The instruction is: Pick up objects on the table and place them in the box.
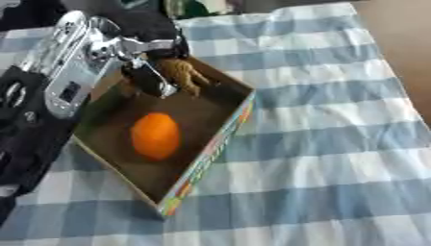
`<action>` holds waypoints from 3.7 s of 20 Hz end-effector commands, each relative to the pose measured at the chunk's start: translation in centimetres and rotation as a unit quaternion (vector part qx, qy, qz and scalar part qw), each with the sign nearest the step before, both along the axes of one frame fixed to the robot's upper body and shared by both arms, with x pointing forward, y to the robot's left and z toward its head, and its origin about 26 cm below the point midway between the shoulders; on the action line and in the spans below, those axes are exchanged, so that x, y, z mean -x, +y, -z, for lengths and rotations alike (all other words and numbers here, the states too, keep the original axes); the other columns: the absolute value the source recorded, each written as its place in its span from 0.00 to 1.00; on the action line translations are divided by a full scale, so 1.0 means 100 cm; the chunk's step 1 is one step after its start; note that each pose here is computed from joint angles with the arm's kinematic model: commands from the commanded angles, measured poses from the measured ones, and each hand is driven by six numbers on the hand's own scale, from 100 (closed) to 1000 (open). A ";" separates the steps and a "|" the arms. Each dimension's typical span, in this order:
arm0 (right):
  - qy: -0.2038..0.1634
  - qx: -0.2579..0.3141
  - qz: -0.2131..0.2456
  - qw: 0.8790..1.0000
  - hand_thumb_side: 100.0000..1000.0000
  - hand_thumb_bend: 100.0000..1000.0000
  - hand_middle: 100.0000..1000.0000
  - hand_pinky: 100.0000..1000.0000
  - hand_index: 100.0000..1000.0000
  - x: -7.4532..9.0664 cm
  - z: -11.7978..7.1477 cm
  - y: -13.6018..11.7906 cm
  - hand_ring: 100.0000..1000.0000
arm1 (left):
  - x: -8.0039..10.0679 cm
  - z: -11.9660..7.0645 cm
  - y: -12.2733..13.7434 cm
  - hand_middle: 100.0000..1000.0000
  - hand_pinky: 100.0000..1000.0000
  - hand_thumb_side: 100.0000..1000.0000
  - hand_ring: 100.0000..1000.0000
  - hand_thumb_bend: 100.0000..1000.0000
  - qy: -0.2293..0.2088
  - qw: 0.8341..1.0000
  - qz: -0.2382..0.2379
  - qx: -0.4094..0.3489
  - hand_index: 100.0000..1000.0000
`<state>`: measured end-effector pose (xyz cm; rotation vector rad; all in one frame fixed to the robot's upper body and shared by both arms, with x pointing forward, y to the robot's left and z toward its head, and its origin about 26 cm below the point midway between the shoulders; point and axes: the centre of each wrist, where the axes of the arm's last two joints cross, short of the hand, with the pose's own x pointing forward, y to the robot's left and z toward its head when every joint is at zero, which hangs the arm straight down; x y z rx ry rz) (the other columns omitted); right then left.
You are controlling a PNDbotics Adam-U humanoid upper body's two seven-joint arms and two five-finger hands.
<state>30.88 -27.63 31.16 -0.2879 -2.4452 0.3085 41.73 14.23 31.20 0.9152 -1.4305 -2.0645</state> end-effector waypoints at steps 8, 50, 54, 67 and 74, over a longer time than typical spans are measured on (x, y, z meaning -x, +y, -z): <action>-0.017 0.001 0.009 1.000 0.53 0.06 0.63 0.79 0.82 0.006 -0.008 -0.003 0.94 | -0.007 -0.001 0.005 0.67 0.50 0.67 0.70 0.19 -0.012 1.000 -0.002 0.008 0.85; -0.030 0.004 0.014 0.999 0.54 0.09 0.63 0.78 0.82 0.007 -0.015 -0.003 0.94 | -0.034 -0.039 0.113 0.76 0.62 0.96 0.80 0.52 -0.171 0.939 -0.277 0.113 0.91; -0.031 0.004 0.014 0.999 0.54 0.09 0.63 0.78 0.82 0.007 -0.015 -0.002 0.94 | -0.042 -0.032 0.122 0.78 0.64 0.93 0.82 0.52 -0.134 0.937 -0.310 0.090 0.92; -0.027 0.003 0.017 0.999 0.54 0.09 0.62 0.78 0.82 0.007 -0.014 -0.004 0.94 | -0.046 -0.024 0.152 0.78 0.64 0.88 0.83 0.45 -0.088 0.916 -0.384 0.072 0.93; -0.026 0.003 0.017 1.000 0.54 0.10 0.62 0.78 0.82 0.007 -0.014 -0.004 0.94 | -0.048 -0.016 0.161 0.78 0.63 0.77 0.83 0.38 -0.070 0.908 -0.409 0.054 0.92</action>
